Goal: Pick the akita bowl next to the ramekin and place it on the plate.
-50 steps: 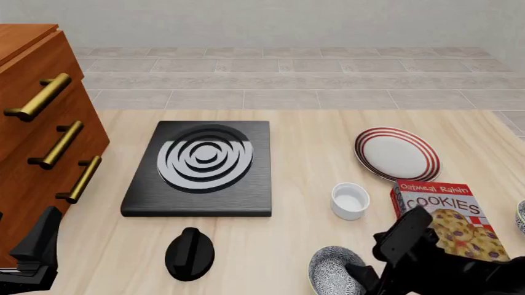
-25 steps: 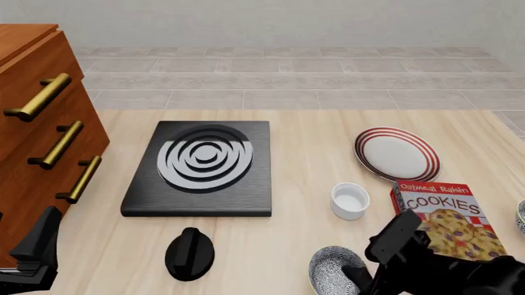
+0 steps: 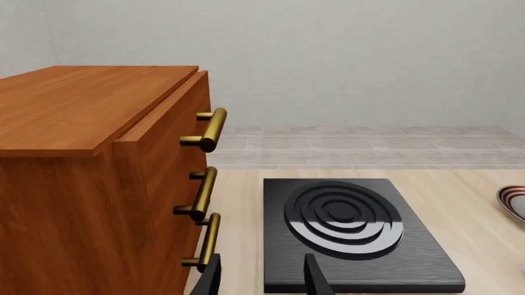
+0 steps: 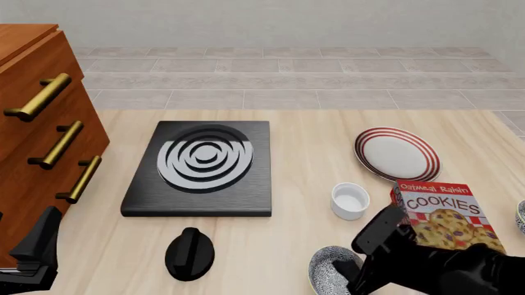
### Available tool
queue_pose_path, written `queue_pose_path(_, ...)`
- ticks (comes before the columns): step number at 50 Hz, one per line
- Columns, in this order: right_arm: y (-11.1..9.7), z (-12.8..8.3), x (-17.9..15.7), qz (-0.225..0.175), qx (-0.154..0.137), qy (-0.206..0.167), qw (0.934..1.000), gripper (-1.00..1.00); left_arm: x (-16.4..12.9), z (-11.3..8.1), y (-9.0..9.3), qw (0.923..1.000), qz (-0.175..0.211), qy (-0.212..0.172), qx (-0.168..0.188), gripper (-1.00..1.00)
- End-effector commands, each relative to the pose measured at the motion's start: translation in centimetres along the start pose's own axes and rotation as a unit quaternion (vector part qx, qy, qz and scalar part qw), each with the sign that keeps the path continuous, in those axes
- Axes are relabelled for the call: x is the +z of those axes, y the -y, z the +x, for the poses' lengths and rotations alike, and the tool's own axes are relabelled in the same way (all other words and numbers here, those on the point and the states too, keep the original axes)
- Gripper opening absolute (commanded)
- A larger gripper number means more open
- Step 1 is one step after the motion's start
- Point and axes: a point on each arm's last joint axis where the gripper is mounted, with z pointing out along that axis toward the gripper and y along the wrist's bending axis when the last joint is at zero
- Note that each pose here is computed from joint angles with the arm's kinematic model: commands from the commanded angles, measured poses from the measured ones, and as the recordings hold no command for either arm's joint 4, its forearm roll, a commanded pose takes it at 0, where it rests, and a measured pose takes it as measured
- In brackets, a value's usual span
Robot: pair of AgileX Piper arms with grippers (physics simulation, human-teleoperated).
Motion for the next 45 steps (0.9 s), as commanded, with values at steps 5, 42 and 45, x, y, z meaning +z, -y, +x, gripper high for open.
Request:
queue_pose_path(5, -0.2, 0.4, 0.3, -0.003, 0.000, -0.004, 1.0000, 1.00, 0.0, 0.0, 0.0, 1.0000, 0.000, 0.000, 0.000, 1.00)
queue_pose_path(42, -0.5, -2.0, -2.5, -0.011, -0.011, 0.030, 0.9994, -1.00, 0.0, 0.0, 0.0, 1.0000, 0.000, 0.000, 0.000, 1.00)
queue_pose_path(45, -0.6, -2.3, -3.1, -0.013, -0.013, 0.035, 0.9992, -1.00, 0.0, 0.0, 0.0, 1.0000, 0.000, 0.000, 0.000, 1.00)
